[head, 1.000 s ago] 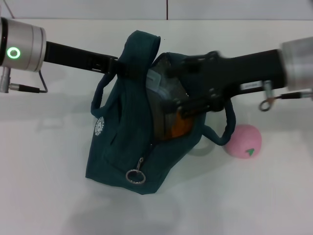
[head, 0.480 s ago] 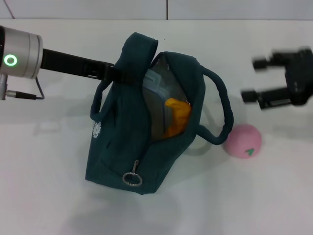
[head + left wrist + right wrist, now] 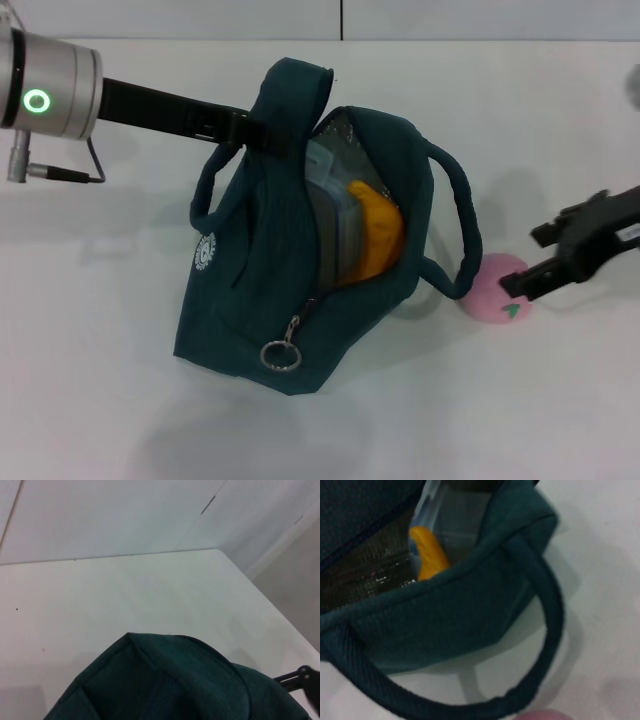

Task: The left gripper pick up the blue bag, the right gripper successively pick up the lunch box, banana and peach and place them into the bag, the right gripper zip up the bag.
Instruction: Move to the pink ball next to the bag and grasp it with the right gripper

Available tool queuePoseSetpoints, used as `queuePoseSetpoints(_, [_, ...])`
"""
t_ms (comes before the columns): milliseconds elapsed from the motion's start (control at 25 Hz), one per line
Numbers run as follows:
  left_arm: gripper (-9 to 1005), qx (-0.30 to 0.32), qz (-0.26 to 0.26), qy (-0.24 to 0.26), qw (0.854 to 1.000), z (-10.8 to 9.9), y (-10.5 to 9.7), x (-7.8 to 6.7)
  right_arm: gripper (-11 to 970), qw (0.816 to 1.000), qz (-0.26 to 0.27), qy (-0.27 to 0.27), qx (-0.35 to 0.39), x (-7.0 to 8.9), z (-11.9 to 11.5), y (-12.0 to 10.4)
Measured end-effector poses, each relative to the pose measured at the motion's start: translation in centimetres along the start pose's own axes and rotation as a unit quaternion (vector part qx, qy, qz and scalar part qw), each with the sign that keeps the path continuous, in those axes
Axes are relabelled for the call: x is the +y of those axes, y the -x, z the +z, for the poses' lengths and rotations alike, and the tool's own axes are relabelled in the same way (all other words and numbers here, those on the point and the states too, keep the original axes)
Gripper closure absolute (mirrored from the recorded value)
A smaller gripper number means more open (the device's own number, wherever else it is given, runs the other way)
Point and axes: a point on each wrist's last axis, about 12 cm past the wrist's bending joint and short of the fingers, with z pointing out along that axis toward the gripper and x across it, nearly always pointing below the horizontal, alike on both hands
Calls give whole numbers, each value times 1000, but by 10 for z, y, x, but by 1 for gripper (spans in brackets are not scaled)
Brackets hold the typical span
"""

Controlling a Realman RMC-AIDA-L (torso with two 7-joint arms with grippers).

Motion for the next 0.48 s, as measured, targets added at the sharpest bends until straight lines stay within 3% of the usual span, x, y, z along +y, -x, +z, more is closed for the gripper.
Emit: queuePoseSetpoints(480, [947,0,-4,2,1000,-1,-4,2,190,1000,-3,-1,28,-2,29,4])
